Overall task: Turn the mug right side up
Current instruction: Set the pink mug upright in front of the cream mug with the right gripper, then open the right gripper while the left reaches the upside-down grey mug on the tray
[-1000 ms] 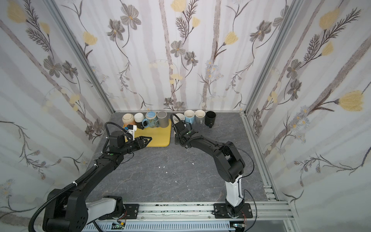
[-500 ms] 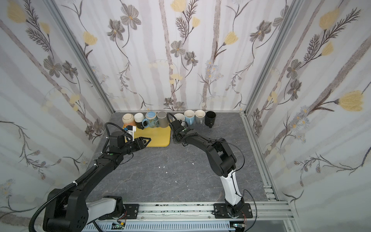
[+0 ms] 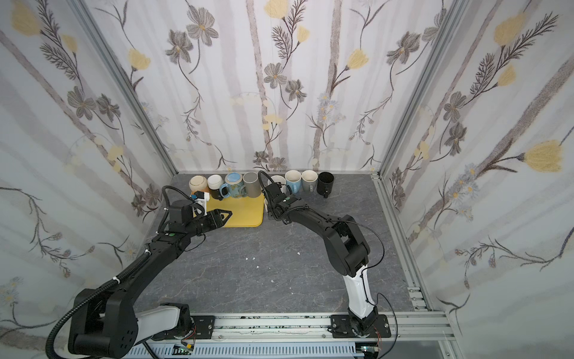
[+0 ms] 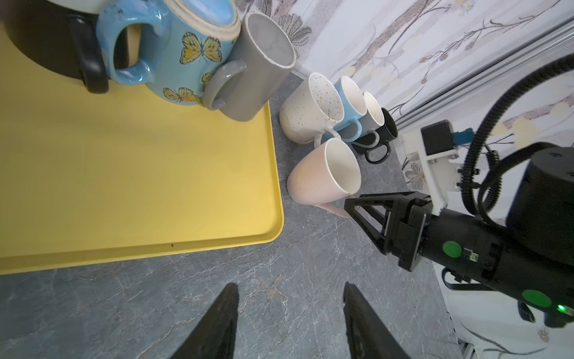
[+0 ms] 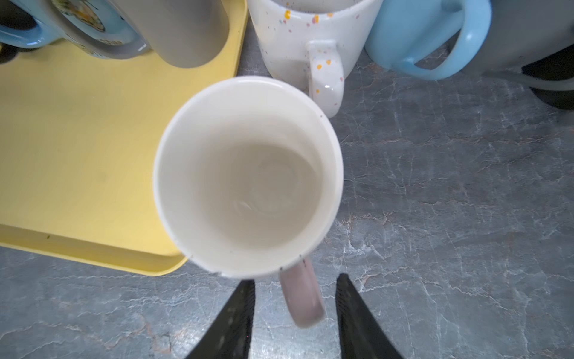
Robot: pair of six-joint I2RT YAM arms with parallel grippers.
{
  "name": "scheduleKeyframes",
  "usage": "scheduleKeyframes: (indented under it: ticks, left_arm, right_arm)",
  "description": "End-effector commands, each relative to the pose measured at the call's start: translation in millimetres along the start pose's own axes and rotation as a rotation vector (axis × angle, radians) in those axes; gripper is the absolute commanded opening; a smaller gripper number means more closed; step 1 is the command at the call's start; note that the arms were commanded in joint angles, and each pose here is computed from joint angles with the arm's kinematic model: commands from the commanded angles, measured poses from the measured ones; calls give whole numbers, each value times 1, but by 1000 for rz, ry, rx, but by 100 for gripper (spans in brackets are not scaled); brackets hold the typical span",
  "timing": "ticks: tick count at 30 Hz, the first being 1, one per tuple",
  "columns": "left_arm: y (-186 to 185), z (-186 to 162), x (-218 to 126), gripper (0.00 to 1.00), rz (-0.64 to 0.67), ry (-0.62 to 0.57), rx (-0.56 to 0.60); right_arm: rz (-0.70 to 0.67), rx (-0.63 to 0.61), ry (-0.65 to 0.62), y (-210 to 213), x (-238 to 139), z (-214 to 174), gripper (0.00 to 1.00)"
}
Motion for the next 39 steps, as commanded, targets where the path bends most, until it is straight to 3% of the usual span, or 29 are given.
scheduleKeyframes:
  ticks: [1,9,17,24,30,39]
  left_arm:
    - [1,14,1,53,48,-34,36]
    - [-2,60,29,53,131,-101,75]
    - [-30,95,110,56,193,-25,203]
    - [-19,129,183,62,310,-2,261]
    - [-1,139,233,62,377,54,308]
    - [9,138,262,62,376,106,374]
  right_arm:
    - [19,-3,-28,1,-17,7,44]
    - [91,6,-87,-3,-42,7,45]
    - [183,27,-137,-11,-57,-7,46]
    - [221,46,-207,-19,-80,-7,46]
    - [241,58,-228,-22,-83,-9,46]
    - [276,66,-205,-15,-74,-11,46]
Point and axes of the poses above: each gripper's point midway between its finger pads, its own x axis out along the fingers, its own y axis along the line the jaws close on, z = x × y, the point moved 8 cm from there along -x, back along the fingers, and after that the axes turned 6 degrees about x, right-handed, at the moved point
